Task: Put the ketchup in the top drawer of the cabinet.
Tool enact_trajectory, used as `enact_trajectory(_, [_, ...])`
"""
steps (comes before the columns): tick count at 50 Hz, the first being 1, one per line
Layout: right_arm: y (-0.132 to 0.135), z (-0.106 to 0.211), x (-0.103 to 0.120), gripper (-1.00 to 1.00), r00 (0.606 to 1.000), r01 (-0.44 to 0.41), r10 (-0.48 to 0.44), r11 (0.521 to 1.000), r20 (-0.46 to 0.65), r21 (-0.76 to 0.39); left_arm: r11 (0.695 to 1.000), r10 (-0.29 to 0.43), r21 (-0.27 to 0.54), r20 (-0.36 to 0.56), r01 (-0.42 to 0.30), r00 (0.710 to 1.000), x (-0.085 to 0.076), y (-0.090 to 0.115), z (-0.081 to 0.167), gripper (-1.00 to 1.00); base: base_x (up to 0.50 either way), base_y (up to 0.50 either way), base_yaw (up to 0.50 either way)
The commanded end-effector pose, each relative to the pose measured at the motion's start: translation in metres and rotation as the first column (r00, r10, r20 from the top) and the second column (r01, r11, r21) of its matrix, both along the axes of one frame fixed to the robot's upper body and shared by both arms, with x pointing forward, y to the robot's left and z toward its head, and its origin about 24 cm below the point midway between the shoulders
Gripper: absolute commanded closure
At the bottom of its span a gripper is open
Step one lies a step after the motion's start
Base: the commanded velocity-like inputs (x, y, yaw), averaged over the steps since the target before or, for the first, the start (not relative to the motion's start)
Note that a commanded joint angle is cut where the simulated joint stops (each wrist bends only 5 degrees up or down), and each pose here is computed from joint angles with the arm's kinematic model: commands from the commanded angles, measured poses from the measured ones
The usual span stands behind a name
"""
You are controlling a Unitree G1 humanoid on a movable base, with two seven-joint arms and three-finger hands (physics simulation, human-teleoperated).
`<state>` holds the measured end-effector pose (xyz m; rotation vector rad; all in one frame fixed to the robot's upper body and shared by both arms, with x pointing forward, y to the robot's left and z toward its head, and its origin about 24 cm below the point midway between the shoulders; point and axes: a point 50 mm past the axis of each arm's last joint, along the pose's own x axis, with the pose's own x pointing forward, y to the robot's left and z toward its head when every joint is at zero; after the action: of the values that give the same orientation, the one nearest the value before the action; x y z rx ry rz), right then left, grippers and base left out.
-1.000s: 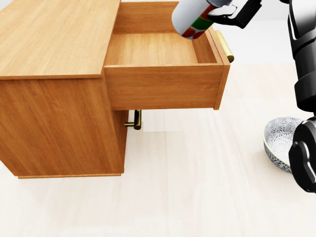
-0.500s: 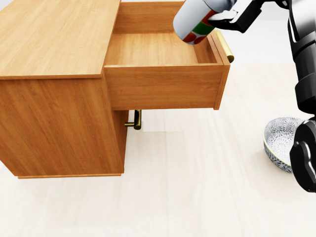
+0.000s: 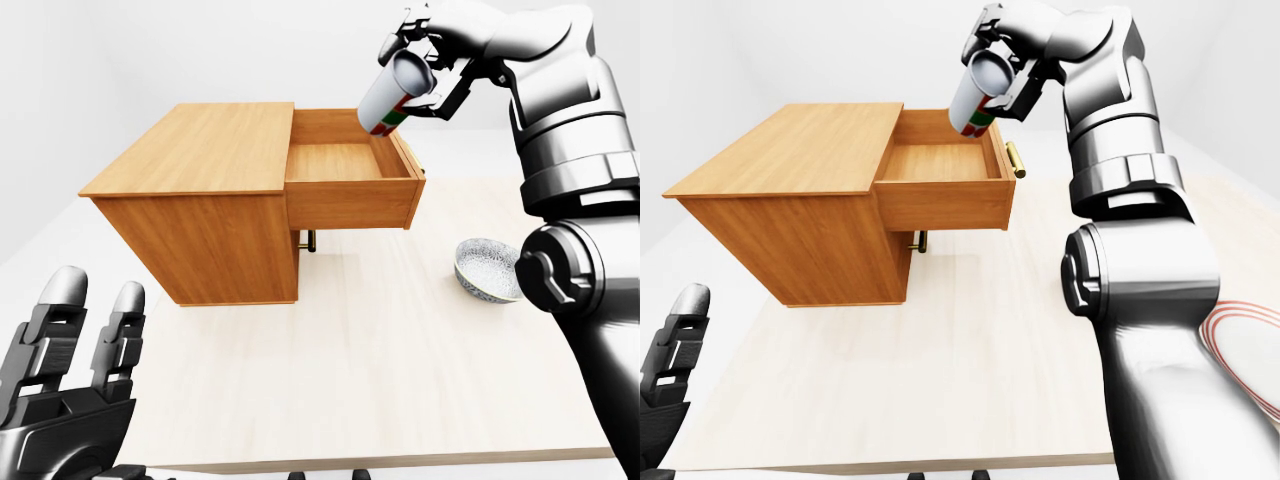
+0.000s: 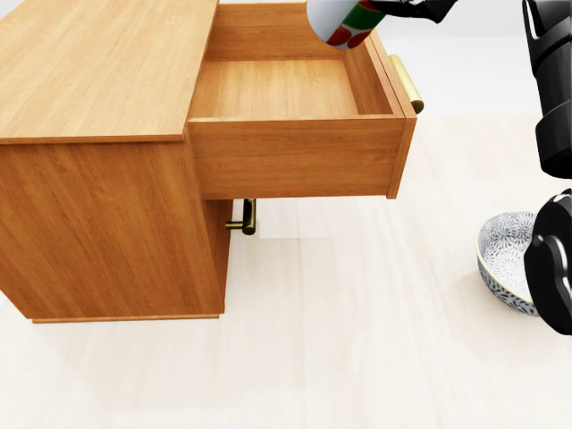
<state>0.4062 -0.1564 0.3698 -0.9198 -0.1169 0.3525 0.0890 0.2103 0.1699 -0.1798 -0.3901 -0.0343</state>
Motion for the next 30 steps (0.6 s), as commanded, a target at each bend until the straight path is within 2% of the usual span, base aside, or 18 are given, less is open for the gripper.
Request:
enact_trajectory(1, [0.003,0.0,0.003,1.0,0.996,0.006,-0.003,1.0,-0.085,0.026,1.0,0.016,0.008,0.118,-0.017,0.993,0.006,-0.002,0.01,-1.0,0.0,0.0,0.0])
enact_trajectory(20, [0.016,-0.011,0.006,1.0,0.993,-0.031,0.035,0.999,-0.116,0.039,1.0,0.018,0.005,0.121,-0.019,0.993,0.005,-0.001,0.011,-1.0,0.0,0.0,0.0])
enact_trajectory(30, [0.012,-0.019,0.008,1.0,0.99,-0.024,0.031,0.998,-0.135,0.051,1.0,0.018,0.006,0.121,-0.019,0.992,0.005,-0.001,0.011,-1.0,0.0,0.0,0.0])
